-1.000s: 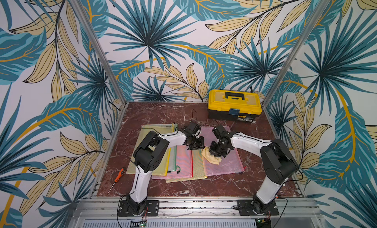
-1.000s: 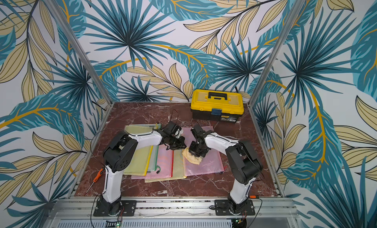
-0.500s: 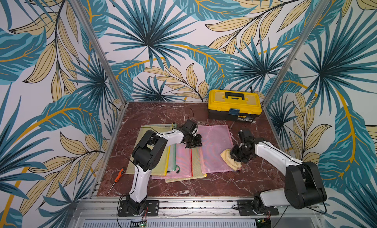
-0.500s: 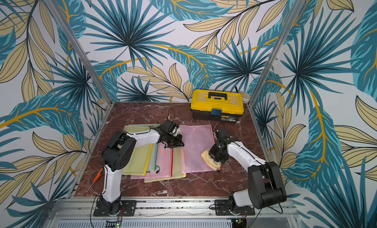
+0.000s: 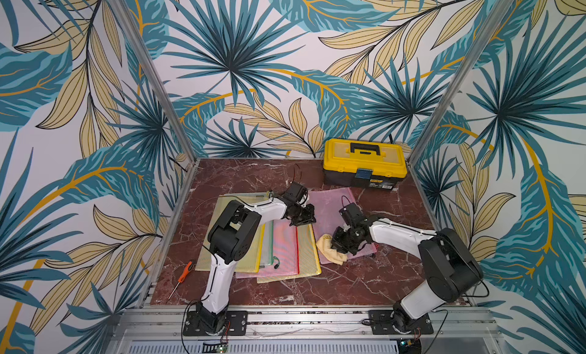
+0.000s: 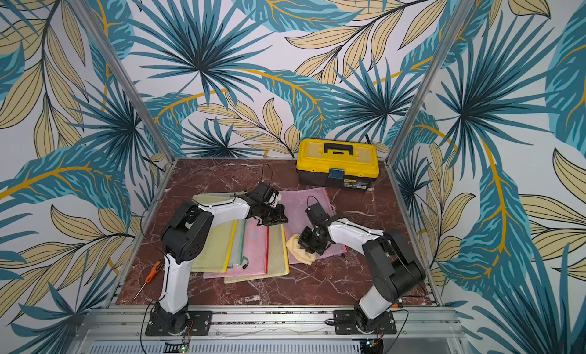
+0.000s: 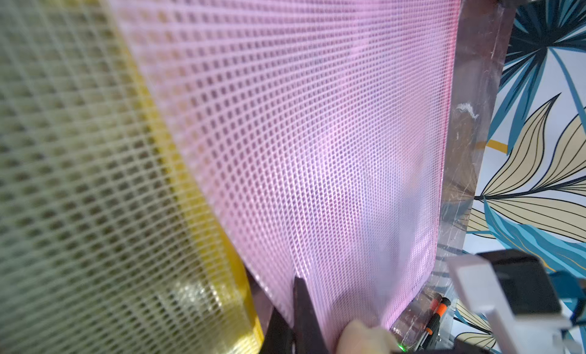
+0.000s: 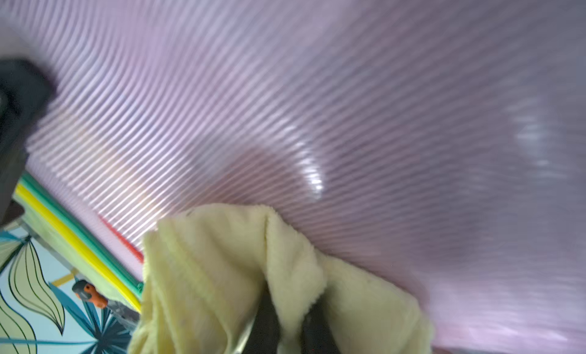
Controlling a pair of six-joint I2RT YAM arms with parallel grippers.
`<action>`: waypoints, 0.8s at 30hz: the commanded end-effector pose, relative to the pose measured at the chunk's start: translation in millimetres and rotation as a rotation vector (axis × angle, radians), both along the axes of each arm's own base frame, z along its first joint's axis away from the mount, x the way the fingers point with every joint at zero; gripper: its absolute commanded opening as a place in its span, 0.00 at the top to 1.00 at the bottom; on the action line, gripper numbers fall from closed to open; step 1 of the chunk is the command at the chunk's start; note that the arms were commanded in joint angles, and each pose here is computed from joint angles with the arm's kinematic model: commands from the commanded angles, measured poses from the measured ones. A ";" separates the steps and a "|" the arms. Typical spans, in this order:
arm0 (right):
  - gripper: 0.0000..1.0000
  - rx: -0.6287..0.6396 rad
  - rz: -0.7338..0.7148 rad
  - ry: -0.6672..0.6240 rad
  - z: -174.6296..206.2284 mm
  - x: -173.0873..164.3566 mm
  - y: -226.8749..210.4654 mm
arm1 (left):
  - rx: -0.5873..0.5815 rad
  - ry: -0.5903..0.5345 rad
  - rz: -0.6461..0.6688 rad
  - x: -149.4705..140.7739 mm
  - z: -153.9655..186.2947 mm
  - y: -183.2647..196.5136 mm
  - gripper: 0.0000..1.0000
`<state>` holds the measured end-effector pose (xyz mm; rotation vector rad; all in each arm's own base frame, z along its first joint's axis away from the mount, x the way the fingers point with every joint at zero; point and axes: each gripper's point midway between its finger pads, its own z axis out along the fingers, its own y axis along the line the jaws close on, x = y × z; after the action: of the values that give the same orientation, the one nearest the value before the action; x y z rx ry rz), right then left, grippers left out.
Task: Wipe the document bag
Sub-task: Wipe the dirt from the document bag.
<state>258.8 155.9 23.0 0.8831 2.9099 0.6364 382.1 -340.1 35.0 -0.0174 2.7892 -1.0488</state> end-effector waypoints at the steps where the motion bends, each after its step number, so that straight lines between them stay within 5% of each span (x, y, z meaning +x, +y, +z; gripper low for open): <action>1: 1.00 -0.100 -0.119 0.107 -12.6 -46.3 -66.6 | 0.014 0.011 -0.001 -2.5 -7.1 9.1 1.00; 6: 1.00 -0.135 -0.186 0.031 20.0 -47.9 -96.6 | 0.006 0.014 -0.008 -3.2 -7.1 11.1 1.00; 11: 1.00 -0.088 -0.037 -0.075 42.5 3.5 -24.0 | 0.002 0.023 -0.015 -4.5 -9.5 10.0 1.00; 17: 1.00 0.055 0.000 -0.053 2.8 37.8 44.8 | 0.004 0.027 -0.012 -5.9 -9.8 11.0 1.00; 24: 1.00 -0.082 -0.133 0.010 -6.1 0.7 -45.7 | 0.001 0.029 -0.020 -7.3 -10.5 11.1 1.00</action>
<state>289.3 161.3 28.6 0.9126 2.8215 0.6687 377.6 -333.3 28.7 -0.0254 2.8125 -1.0668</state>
